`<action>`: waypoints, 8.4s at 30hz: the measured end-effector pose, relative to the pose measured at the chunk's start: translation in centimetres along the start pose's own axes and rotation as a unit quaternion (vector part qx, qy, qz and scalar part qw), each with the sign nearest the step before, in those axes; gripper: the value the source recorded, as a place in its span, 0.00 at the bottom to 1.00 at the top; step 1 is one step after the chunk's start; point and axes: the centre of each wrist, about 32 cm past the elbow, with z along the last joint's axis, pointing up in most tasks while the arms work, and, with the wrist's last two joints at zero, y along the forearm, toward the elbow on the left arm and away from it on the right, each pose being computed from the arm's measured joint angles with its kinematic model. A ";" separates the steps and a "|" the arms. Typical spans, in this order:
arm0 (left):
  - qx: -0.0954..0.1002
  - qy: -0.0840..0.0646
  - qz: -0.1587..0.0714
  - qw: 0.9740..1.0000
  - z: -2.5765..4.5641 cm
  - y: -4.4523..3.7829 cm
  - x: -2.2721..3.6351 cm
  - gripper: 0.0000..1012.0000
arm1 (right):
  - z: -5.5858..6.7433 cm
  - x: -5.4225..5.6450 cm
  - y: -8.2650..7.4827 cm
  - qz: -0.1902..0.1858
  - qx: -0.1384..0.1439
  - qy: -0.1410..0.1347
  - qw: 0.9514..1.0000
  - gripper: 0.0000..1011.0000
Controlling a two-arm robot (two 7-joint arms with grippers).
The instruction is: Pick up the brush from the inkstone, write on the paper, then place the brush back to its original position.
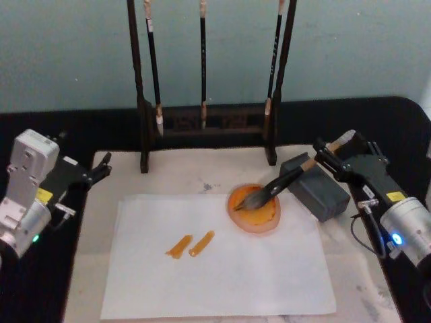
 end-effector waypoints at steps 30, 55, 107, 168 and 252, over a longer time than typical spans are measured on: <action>0.000 0.000 0.000 1.000 0.00 0.00 0.00 1.00 | 0.8 3.7 -3.2 -0.022 -0.050 0.364 0.930 0.99; 0.000 0.000 0.000 1.000 0.00 0.00 0.00 1.00 | -0.7 5.6 1.9 0.006 -0.078 0.415 0.907 0.99; 0.000 0.000 0.000 1.000 0.00 0.00 0.00 1.00 | -1.8 6.4 6.7 0.005 -0.057 0.407 0.911 0.95; 0.000 0.000 0.000 1.000 0.00 0.00 0.00 1.00 | 2.9 5.0 6.8 0.059 -0.036 0.317 0.946 0.15; 0.000 0.000 0.000 1.000 0.00 0.00 0.00 1.00 | 7.6 -5.6 6.1 0.312 -0.091 -0.035 0.945 0.15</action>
